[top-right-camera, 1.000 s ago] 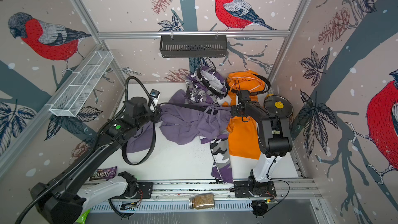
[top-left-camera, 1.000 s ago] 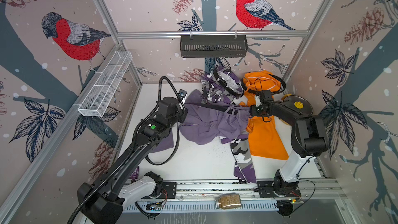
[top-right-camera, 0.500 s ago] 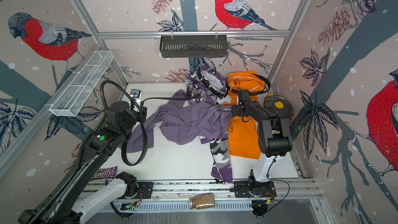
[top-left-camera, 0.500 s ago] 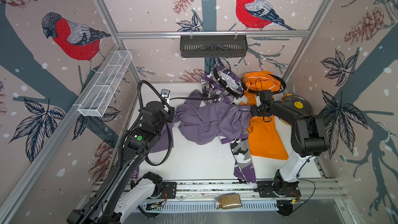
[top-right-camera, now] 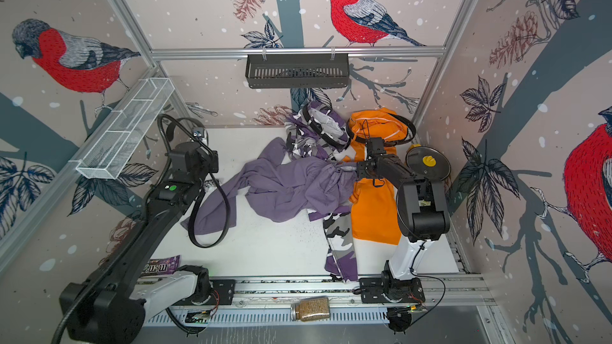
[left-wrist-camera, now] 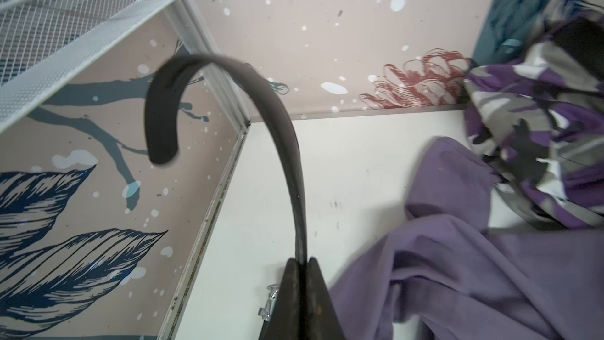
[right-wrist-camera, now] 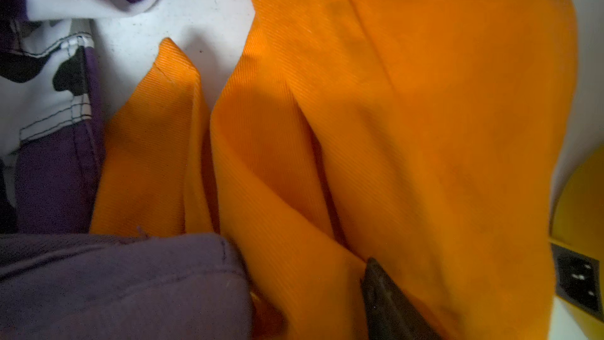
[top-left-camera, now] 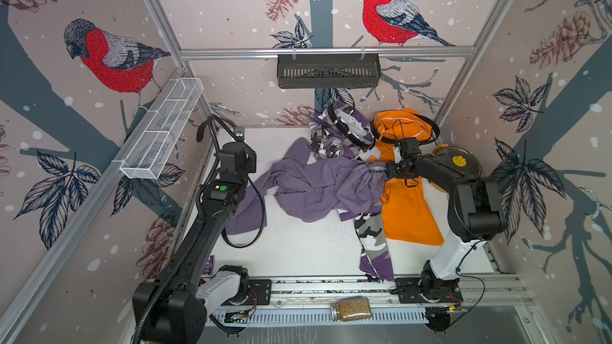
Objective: Remove the belt from the trousers
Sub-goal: Place the belt at the corner of the board.
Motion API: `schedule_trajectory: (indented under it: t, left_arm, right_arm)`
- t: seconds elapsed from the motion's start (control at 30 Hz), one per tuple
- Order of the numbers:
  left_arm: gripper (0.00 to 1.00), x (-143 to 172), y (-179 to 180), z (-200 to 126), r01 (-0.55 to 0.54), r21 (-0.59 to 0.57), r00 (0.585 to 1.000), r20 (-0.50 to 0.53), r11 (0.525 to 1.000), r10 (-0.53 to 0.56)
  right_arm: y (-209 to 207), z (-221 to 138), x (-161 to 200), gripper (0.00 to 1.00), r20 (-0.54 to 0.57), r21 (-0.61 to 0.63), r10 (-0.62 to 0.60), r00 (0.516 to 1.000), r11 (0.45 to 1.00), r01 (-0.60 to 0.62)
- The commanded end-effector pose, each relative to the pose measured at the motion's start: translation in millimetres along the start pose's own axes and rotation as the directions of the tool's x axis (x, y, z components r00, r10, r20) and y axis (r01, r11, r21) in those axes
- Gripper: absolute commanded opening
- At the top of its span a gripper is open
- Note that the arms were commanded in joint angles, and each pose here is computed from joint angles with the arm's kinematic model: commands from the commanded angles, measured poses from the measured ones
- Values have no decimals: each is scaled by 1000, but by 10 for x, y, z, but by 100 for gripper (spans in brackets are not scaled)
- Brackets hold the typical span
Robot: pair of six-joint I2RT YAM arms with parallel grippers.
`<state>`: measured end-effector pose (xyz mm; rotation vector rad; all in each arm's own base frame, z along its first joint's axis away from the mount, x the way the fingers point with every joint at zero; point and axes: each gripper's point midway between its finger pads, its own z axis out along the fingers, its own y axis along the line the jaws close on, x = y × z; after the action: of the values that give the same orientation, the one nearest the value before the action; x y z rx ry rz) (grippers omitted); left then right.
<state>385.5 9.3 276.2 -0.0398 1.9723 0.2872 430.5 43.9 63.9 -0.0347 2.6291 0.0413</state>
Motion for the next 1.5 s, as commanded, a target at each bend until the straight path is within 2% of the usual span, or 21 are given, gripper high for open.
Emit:
schedule_trajectory:
  t: [0.0, 0.13, 0.33, 0.57, 0.67, 0.83, 0.87, 0.93, 0.97, 1.03, 1.1, 1.17, 1.33, 1.47]
  left_arm:
    - [0, -209, 19, 254, 42, 8, 998, 49, 999, -42]
    - [0, -66, -162, 631, 34, 71, 999, -27, 997, -32]
    - [0, 136, -244, 1236, -46, 41, 991, -123, 998, 50]
    - [0, 438, -336, 1966, -114, 66, 965, -230, 991, 127]
    - [0, 592, -354, 2215, -107, 56, 946, -300, 993, 120]
    - [0, 735, -233, 2424, -96, -28, 937, -340, 995, 81]
    - [10, 748, -203, 2448, -89, -44, 935, -349, 995, 69]
    - [60, 739, -162, 2454, -78, -67, 931, -361, 995, 49]
    - [76, 719, -145, 2435, -70, -78, 932, -360, 995, 38]
    - [90, 647, -131, 2366, -46, -84, 939, -342, 995, 14]
    - [97, 555, -141, 2275, -9, -70, 949, -316, 997, -13]
    - [98, 470, -172, 2161, 26, -46, 954, -296, 999, -38]
    - [98, 408, -361, 1823, 93, 42, 956, -282, 995, -78]
    - [98, 405, -579, 1503, 109, 110, 961, -266, 988, -77]
  right_arm:
    - [29, -30, -19, 63, 7, -10, -8, 1000, 1000, 8]
    - [70, -19, -12, 63, 7, -19, -14, 1000, 1000, 14]
    - [150, -45, -38, 63, 11, -33, -29, 1000, 999, 29]
    - [254, -86, -9, 63, 3, -42, -53, 999, 998, 54]
    - [273, -103, 4, 64, 0, -42, -57, 998, 997, 57]
    - [258, -246, -49, 66, 24, -35, -52, 998, 998, 53]
    - [258, -311, -78, 67, 36, -36, -48, 998, 998, 50]
    - [275, -458, -147, 70, 64, -52, -37, 997, 998, 40]
    - [290, -546, -169, 73, 77, -63, -32, 997, 997, 37]
    - [360, -719, -201, 82, 102, -105, -17, 995, 994, 28]
    - [486, -893, -196, 90, 128, -164, -11, 992, 986, 32]
    - [679, -1070, -157, 99, 159, -215, -21, 987, 975, 55]
    - [1309, -1295, 47, 99, 197, -325, -76, 977, 935, 138]
    - [1508, -1069, 279, 99, 134, -318, -106, 985, 937, 144]
